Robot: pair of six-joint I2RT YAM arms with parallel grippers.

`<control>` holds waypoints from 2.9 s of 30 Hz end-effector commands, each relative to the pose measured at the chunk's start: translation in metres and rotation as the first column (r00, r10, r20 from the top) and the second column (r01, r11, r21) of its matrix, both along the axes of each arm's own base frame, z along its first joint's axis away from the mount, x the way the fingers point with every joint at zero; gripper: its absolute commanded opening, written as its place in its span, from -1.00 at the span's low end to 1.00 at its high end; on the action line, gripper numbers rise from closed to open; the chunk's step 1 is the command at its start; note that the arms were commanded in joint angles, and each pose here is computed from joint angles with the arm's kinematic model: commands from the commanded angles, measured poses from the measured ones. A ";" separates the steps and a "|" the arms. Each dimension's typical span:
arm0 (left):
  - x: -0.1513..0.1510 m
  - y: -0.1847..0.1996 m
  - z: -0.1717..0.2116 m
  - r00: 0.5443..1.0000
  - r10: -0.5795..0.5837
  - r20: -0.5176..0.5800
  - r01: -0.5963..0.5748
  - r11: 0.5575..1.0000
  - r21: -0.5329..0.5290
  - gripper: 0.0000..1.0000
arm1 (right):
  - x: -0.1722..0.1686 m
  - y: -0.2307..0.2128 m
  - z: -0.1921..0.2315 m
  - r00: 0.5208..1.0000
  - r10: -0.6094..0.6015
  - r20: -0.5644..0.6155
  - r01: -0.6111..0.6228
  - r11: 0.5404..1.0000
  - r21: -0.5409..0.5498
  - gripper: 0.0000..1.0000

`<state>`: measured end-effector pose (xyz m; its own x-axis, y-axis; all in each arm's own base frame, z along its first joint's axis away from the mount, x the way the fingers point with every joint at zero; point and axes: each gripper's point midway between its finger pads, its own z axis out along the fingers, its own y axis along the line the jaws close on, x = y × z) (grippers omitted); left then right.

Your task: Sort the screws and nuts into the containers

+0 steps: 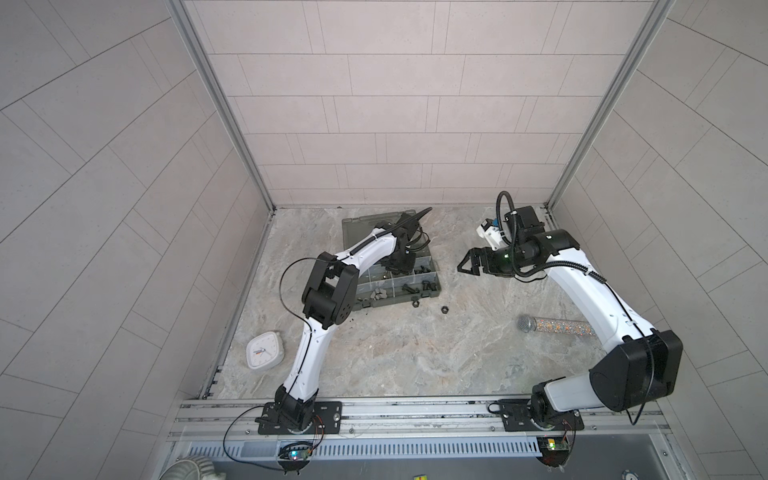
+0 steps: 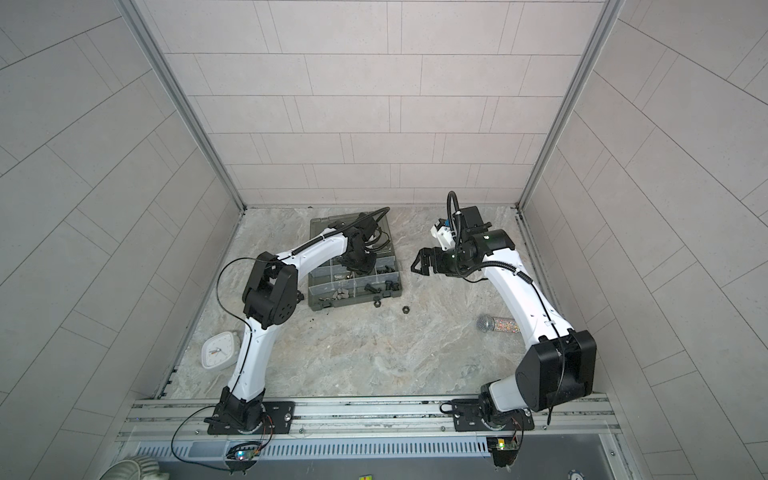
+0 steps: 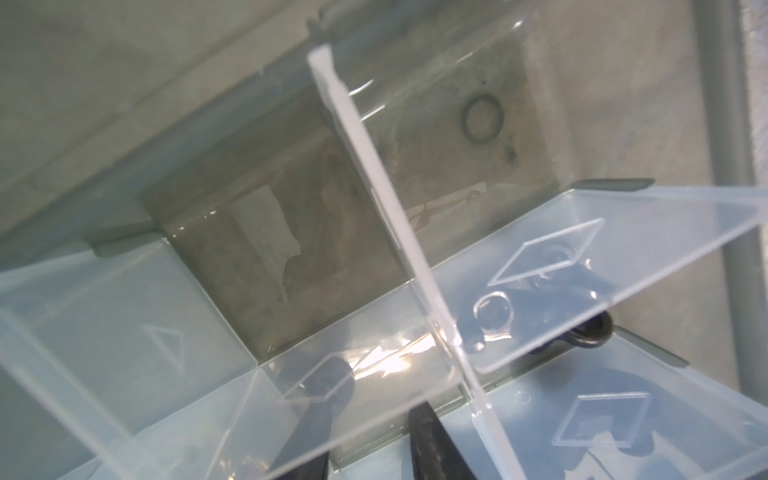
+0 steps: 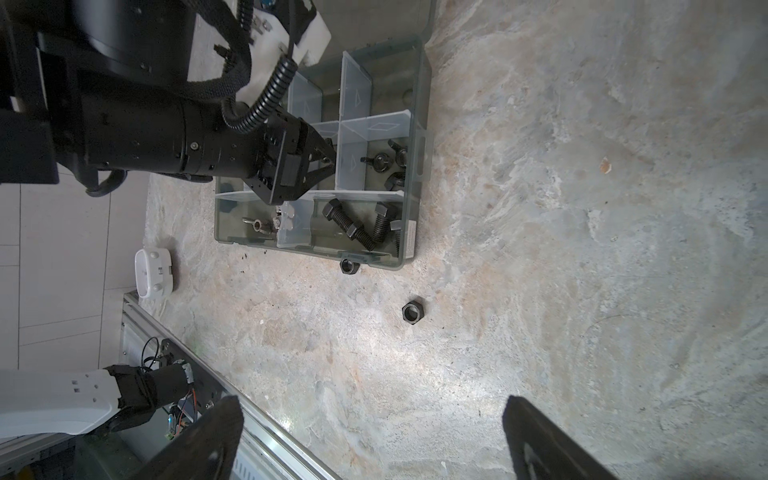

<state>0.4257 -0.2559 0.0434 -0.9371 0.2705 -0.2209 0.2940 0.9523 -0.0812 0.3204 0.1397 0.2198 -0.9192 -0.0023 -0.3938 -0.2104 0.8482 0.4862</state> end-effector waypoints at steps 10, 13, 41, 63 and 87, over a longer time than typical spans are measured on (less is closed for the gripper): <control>-0.008 0.063 -0.036 0.998 0.018 -0.057 -0.001 0.959 0.285 -0.20 | 0.018 0.003 0.006 1.000 0.001 0.007 -0.001 1.000 0.003 0.98; -0.008 0.065 -0.038 0.998 0.016 -0.061 0.003 0.954 0.299 -0.18 | 0.020 0.003 0.004 1.000 -0.001 -0.004 0.001 1.000 0.002 0.99; -0.028 0.081 -0.047 0.985 0.047 -0.163 0.011 0.942 0.336 -0.21 | 0.024 0.000 0.003 1.000 -0.017 -0.006 0.017 1.000 0.004 0.99; -0.040 0.079 -0.059 0.973 0.045 -0.228 0.030 0.948 0.315 -0.70 | 0.015 -0.010 0.001 0.999 -0.042 -0.007 0.042 0.999 -0.004 0.99; -0.027 0.069 -0.003 0.989 0.022 -0.147 0.019 0.962 0.271 -0.80 | 0.015 -0.008 0.000 0.999 -0.054 -0.005 0.054 0.998 0.023 0.99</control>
<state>0.4193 -0.2040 0.0321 -0.9529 0.2874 -0.0971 0.2768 0.9547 0.1095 0.3408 0.1321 0.2133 -0.9259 0.0512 -0.3742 -0.1555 0.8513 0.5010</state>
